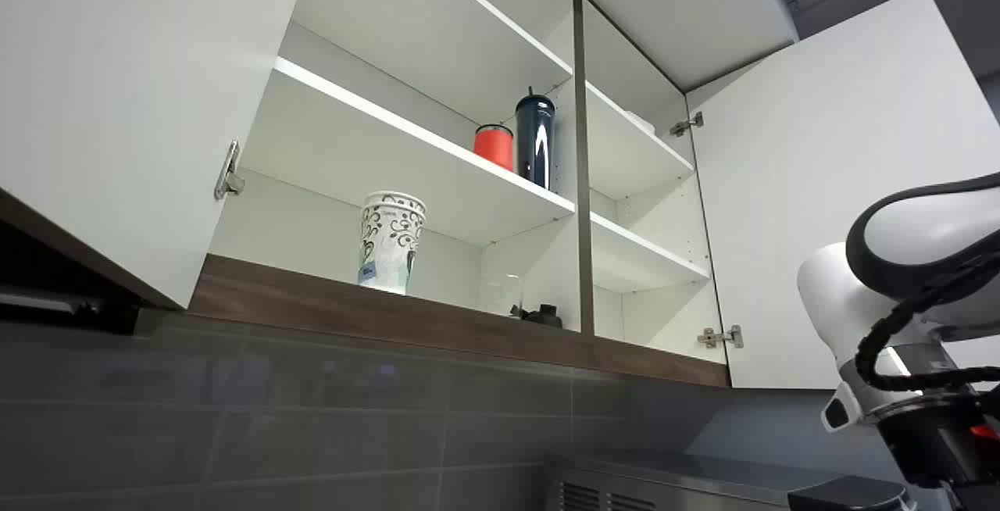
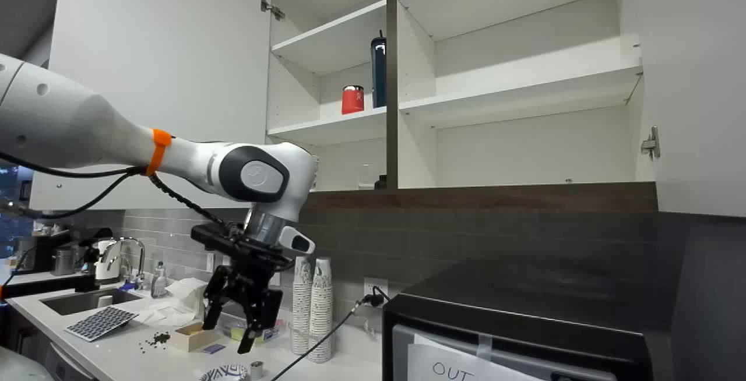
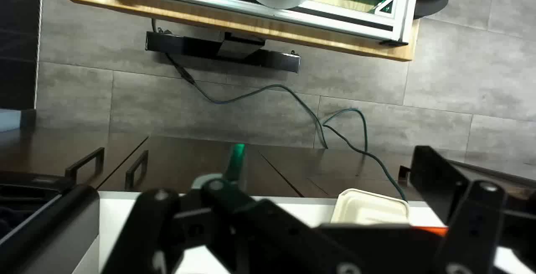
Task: Remove the cup from the stack
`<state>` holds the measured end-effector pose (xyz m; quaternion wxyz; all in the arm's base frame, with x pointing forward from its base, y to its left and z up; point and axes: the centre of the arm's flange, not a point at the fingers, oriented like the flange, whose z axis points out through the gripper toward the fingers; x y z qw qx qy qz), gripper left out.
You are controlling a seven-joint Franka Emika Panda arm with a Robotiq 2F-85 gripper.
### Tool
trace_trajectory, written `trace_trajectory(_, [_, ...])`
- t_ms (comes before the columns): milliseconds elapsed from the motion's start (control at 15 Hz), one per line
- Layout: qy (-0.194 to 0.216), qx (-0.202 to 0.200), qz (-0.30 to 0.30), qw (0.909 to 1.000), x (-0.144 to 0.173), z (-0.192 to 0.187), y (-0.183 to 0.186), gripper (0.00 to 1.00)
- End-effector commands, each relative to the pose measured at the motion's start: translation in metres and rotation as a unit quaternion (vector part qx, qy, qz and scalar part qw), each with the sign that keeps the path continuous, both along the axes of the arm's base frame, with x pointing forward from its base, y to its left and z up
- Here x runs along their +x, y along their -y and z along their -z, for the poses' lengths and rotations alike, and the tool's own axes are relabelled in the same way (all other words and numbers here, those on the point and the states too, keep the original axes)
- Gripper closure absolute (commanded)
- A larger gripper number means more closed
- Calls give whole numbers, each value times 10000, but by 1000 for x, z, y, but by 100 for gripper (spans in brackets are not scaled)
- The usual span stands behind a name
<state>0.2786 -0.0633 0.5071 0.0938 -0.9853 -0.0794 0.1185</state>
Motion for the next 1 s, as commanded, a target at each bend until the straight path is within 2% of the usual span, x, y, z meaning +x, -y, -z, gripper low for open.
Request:
trace_trajectory(0, [0,0,0,10000,0,0,0,0])
trace_trajectory(333, [-61,72,34,9999,5,-1,-4,0])
trace_trajectory(400, [-99,235,89,9996,16,-3,-12,0])
trace_trajectory(600, [149,494,127,9986,46,-22,-52,0])
trace_trajectory(800, [614,825,-107,9946,66,-48,-109,0])
trace_trajectory(933, [1197,1193,-302,9852,77,-69,-144,0])
